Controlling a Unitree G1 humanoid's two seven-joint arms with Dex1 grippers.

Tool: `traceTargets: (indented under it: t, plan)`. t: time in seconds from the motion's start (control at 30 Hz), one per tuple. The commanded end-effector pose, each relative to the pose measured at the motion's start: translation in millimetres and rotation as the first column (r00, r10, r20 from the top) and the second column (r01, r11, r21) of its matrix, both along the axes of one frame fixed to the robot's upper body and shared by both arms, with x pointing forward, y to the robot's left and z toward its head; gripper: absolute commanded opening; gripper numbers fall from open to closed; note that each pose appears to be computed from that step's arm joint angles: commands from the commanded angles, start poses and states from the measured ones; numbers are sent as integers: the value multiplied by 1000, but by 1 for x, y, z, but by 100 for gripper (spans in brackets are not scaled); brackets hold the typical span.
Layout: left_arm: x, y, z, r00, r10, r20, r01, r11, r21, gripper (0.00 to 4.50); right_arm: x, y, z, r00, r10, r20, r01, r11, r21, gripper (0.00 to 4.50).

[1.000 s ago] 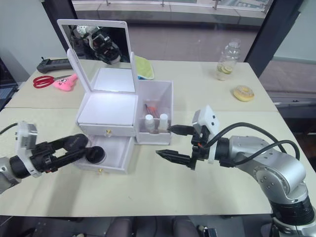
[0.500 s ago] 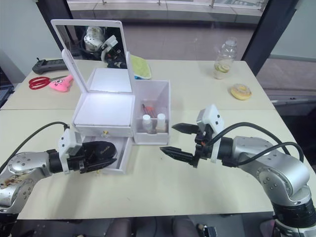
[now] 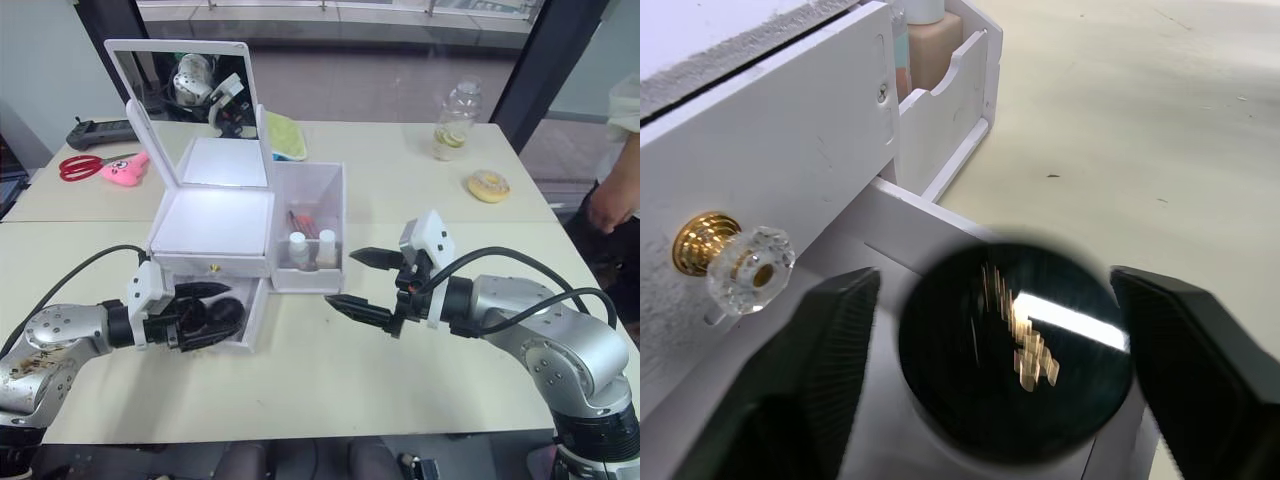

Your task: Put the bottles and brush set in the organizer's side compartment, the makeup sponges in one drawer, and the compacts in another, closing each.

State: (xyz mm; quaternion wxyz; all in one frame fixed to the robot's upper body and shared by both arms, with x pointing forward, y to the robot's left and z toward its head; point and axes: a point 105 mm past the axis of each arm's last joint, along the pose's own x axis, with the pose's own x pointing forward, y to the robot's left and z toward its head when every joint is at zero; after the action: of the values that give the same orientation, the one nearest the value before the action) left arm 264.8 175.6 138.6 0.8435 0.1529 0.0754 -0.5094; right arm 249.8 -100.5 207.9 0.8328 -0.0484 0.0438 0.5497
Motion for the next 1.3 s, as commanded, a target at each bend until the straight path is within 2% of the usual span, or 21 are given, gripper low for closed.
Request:
traceTargets:
  t: [0.03, 0.27, 0.33, 0.4, 0.43, 0.47, 0.6, 0.7, 0.87, 0.93, 1.03, 1.17, 1.3]
  plan:
    - [-1, -3, 17, 999, -12, 47, 13, 1000, -19, 446, -3, 1, 9, 999, 8, 50, -8, 1000, 4, 450]
    - [-5, 2, 30, 999, 10, 30, -9, 999, -51, 446, -2, 3, 9, 999, 12, 51, -13, 1000, 8, 450]
    - [-12, 10, 47, 1000, 14, 0, -14, 990, -140, 446, -2, 3, 8, 999, 11, 50, -11, 1000, 9, 450]
    - [-20, 13, 55, 999, 1, -33, -7, 983, -182, 446, -2, 2, 8, 999, 10, 49, -10, 1000, 9, 450]
    - [-25, 13, 56, 998, -9, -57, -1, 983, -186, 409, -2, 2, 8, 999, 10, 48, -10, 1000, 9, 450]
    - [-34, 14, 53, 994, -35, -101, 15, 982, -189, 392, -2, 3, 7, 999, 12, 46, -12, 1000, 10, 450]
    - [-60, 28, 33, 967, -48, -251, 14, 991, -136, 272, -2, 3, 6, 999, 13, 49, -13, 1000, 10, 450]
    - [-66, 42, 24, 957, -5, -290, -17, 997, -74, 177, -2, 2, 8, 998, 13, 59, -13, 1000, 6, 450]
    - [-66, 53, 3, 955, 45, -292, -34, 999, 43, 15, -3, 0, 14, 997, 17, 79, -18, 1000, 6, 450]
    - [-65, 56, -7, 957, 56, -283, -29, 995, 100, 4, -4, 0, 15, 996, 22, 81, -22, 1000, 10, 450]
    - [-47, 55, -19, 976, 103, -194, -71, 984, 166, 4, -5, 0, 15, 996, 24, 82, -25, 1000, 11, 450]
    - [-20, 43, -18, 985, 144, -99, -130, 983, 131, 4, -6, 0, 15, 997, 22, 80, -22, 1000, 8, 450]
    - [-1, 36, -22, 984, 170, -56, -162, 979, 123, 4, -6, 0, 15, 997, 18, 78, -18, 1000, 4, 450]
